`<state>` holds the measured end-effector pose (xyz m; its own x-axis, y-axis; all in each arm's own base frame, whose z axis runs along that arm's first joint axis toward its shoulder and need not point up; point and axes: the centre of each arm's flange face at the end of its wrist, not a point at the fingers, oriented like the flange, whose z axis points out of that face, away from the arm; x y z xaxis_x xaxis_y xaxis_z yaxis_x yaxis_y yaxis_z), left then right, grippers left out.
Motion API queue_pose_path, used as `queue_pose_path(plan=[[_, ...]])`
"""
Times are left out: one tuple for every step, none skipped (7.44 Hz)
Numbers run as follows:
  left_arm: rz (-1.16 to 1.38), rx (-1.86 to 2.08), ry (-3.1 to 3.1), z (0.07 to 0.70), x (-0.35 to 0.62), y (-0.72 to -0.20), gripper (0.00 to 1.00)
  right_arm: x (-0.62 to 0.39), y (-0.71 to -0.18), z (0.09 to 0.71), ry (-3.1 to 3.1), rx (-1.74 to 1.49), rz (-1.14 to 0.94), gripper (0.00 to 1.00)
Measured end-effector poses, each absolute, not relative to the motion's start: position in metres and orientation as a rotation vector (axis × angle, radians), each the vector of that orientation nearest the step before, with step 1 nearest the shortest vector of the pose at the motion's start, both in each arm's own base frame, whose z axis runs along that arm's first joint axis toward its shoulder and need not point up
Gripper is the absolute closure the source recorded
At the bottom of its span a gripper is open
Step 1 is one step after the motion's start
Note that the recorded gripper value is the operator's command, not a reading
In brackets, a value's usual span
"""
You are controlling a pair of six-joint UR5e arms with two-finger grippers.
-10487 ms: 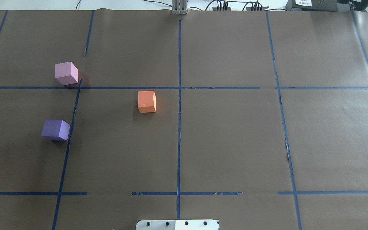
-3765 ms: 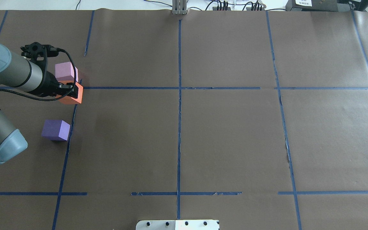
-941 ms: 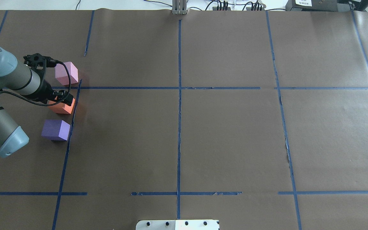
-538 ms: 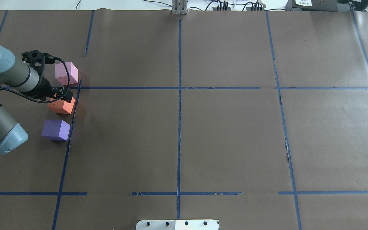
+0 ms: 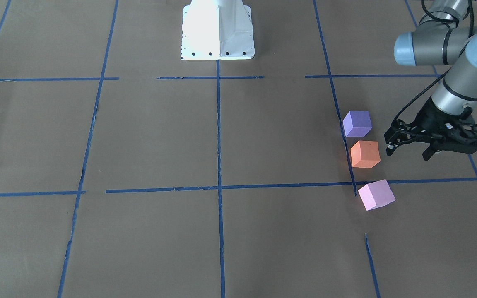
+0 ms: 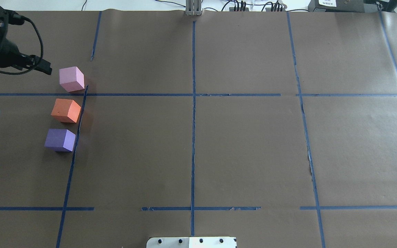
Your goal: Arrange blocks in a line
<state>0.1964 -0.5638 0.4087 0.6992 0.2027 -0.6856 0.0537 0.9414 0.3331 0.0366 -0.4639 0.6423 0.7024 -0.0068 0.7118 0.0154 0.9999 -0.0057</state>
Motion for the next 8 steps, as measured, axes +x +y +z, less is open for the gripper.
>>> queue_pose_path(plan=[[0.13, 0.364, 0.76, 0.414, 0.158, -0.571, 0.0, 0.037, -0.464, 0.642, -0.792, -0.012, -0.012, 0.0], [0.176, 0.372, 0.724, 0.422, 0.122, -0.578, 0.0, 0.037, -0.464, 0.642, -0.792, -0.011, -0.012, 0.0], [0.207, 0.374, 0.687, 0.44, 0.08, -0.583, 0.0, 0.037, -0.464, 0.642, -0.791, -0.011, -0.012, 0.0], [0.223, 0.349, 0.679, 0.472, 0.044, -0.578, 0.0, 0.037, -0.464, 0.642, -0.792, -0.011, -0.013, 0.0], [0.208, 0.294, 0.697, 0.512, 0.016, -0.565, 0.0, 0.036, -0.464, 0.642, -0.792, -0.011, -0.013, 0.0], [0.18, 0.24, 0.706, 0.556, -0.01, -0.55, 0.0, 0.036, -0.464, 0.642, -0.792, -0.011, -0.013, 0.0], [0.177, 0.195, 0.707, 0.598, -0.031, -0.534, 0.0, 0.036, -0.464, 0.642, -0.791, -0.011, -0.013, 0.0], [0.187, 0.162, 0.708, 0.626, -0.04, -0.522, 0.0, 0.037, -0.464, 0.642, -0.792, -0.011, -0.013, 0.0]])
